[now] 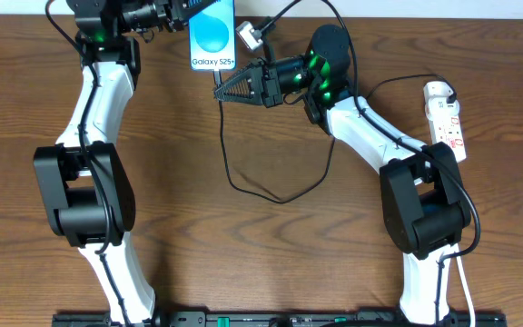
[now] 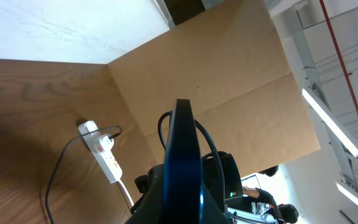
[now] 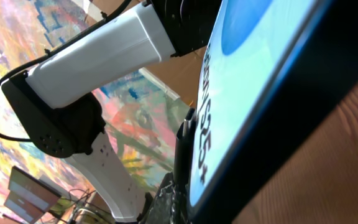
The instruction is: Plug charger to phone and switch on socket
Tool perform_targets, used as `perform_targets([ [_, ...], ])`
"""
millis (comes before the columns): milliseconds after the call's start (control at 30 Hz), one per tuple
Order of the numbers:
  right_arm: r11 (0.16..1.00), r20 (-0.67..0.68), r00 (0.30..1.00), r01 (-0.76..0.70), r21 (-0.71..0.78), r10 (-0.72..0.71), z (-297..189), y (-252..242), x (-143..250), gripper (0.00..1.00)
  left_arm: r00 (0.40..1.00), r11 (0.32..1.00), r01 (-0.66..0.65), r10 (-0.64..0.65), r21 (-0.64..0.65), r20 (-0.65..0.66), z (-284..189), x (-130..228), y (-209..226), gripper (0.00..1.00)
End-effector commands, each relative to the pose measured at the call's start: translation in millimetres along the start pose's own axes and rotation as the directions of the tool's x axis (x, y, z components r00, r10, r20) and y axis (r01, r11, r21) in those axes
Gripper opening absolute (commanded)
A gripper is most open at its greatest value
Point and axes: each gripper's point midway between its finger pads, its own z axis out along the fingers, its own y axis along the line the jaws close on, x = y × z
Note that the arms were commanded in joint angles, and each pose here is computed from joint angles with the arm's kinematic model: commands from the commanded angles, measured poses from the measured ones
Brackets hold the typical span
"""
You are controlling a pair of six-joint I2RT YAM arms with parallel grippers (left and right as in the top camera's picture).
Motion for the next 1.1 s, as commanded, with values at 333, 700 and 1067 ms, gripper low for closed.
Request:
perform_targets([
  [333,0.999,0.039,0.999,-0.021,0.024,0.020,-6,-3,-9,0.01,0.969,0.999,0.046,-0.039,-0.023,0.242,-49,-49,-14,0.07],
  [700,0.995,-0.006,0.996,-0.090,0.046,0.090,-1,-25,14,0.01,0.954,0.998,0.046,-0.031,-0.043,0.300,-76,-61,-11,0.07],
  [1067,0.808,0.027,0.909,-0.384,0.448,0.416,-17,-108,100,0.01,0.962,0.997,0.045,-0.025,-0.069,0.272,-99,-57,-9,0.07],
])
